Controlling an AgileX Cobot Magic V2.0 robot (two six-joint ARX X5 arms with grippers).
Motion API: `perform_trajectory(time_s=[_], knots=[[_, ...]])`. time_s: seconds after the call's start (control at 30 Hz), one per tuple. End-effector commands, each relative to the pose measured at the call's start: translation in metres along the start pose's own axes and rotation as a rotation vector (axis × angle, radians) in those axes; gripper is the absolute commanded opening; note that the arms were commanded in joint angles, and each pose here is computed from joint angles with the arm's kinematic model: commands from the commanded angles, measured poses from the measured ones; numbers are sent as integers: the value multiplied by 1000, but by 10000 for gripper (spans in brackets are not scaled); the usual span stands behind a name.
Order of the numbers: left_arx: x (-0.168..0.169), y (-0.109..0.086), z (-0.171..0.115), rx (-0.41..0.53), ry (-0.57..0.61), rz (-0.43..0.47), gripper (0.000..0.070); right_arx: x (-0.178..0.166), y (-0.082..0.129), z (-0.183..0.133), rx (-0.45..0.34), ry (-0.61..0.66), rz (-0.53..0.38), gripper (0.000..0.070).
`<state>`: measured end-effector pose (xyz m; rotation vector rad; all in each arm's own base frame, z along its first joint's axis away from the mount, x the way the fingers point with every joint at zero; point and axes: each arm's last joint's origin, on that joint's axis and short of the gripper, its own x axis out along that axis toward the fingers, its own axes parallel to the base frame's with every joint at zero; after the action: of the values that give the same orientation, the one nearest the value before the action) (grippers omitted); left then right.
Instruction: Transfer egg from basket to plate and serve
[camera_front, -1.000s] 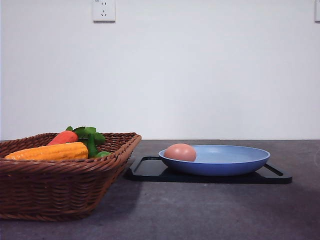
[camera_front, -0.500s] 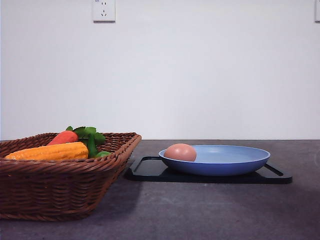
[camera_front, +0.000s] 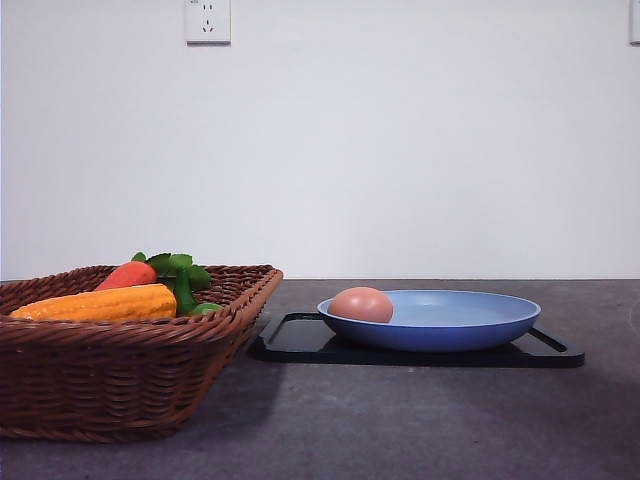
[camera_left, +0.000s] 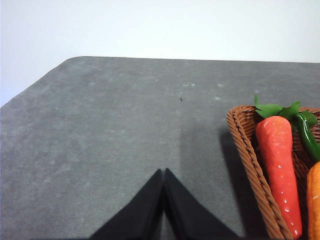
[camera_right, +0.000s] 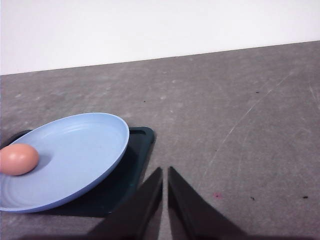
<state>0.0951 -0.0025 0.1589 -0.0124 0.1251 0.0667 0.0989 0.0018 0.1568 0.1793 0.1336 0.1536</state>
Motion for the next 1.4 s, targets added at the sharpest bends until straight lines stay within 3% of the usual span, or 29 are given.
perform_trajectory(time_s=[0.0, 1.37], knots=[[2, 0, -8, 4, 12, 0, 0, 0, 0, 1, 9, -12, -3, 0], [2, 0, -8, 4, 12, 0, 0, 0, 0, 1, 9, -12, -3, 0]])
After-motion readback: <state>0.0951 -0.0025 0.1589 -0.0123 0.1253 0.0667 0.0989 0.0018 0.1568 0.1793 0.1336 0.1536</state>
